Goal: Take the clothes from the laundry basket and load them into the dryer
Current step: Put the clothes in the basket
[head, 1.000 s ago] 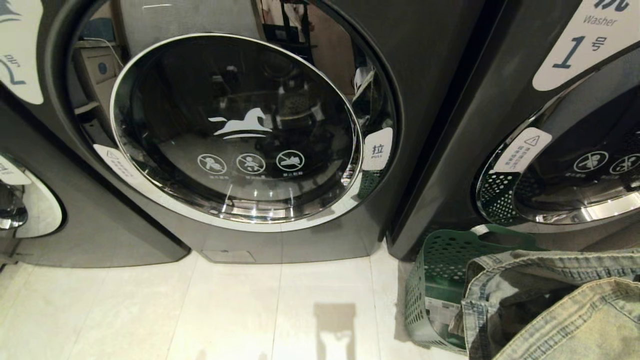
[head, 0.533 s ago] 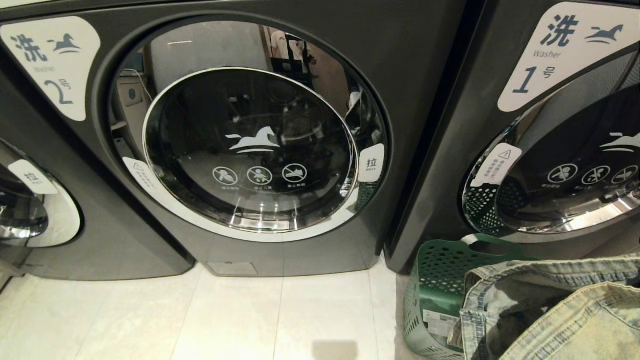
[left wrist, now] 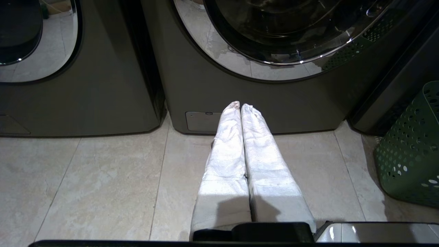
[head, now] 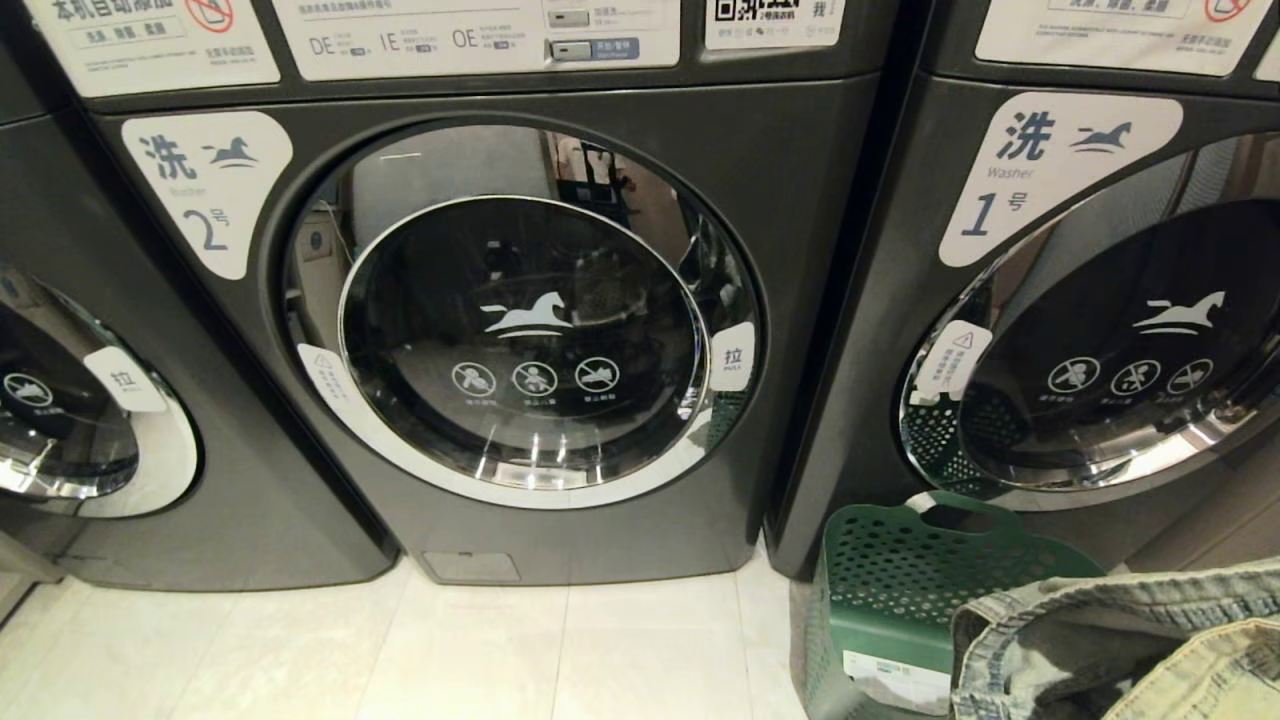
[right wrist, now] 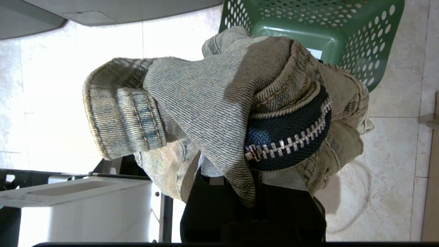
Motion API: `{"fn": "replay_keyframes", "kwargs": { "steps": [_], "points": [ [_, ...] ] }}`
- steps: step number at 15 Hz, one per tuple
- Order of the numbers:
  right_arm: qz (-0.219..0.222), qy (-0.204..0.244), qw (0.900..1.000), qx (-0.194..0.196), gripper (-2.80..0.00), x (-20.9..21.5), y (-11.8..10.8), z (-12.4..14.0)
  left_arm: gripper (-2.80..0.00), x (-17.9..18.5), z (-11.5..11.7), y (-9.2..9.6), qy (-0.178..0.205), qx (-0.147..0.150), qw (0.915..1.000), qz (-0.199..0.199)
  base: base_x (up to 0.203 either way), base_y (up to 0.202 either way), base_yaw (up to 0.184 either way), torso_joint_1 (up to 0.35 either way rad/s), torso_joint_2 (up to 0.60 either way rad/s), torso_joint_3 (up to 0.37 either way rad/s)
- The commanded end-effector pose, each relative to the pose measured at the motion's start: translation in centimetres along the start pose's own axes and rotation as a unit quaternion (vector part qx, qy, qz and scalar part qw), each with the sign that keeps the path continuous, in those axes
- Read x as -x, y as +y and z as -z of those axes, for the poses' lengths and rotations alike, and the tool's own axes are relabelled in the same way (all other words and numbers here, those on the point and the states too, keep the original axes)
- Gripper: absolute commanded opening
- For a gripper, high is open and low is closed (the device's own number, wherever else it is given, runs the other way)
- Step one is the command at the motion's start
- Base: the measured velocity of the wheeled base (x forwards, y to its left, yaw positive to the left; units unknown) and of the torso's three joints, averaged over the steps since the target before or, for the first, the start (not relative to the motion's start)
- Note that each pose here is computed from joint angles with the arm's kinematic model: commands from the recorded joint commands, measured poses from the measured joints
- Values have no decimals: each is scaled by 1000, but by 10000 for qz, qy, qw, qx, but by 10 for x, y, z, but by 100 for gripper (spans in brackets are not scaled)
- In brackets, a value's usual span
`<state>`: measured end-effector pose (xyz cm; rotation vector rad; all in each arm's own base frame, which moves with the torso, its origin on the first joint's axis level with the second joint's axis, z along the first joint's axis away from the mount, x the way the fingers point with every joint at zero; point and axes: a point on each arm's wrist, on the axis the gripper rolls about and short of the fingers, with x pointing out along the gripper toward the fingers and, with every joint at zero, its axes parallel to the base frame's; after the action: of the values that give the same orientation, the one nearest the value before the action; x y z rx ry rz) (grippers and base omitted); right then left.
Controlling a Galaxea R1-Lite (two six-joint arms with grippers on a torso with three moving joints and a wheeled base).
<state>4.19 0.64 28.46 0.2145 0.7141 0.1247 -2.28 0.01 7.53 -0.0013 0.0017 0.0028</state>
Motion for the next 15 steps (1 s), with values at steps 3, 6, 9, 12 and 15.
{"fn": "replay_keyframes", "kwargs": {
  "steps": [3,6,9,12,15],
  "points": [
    [-11,43,10000,-32,-280,-1,-1,3,-280,0,0,0,7,1,10000,-2,0,0,0,5,0,200],
    [-3,42,10000,-47,-280,-1,-1,3,-280,0,0,0,7,1,10000,-2,0,0,0,1,4,201],
    [29,20,10000,-57,-280,0,-1,3,-280,0,0,0,7,1,10000,-2,0,0,0,4,3,184],
    [83,79,9999,41,-280,-3,-1,1,-280,0,0,0,7,1,10000,-2,0,0,0,4,2,63],
    [132,207,9987,453,-280,-8,-2,5,-280,0,0,0,8,1,10000,-2,0,0,0,0,0,0]
  ]
}}
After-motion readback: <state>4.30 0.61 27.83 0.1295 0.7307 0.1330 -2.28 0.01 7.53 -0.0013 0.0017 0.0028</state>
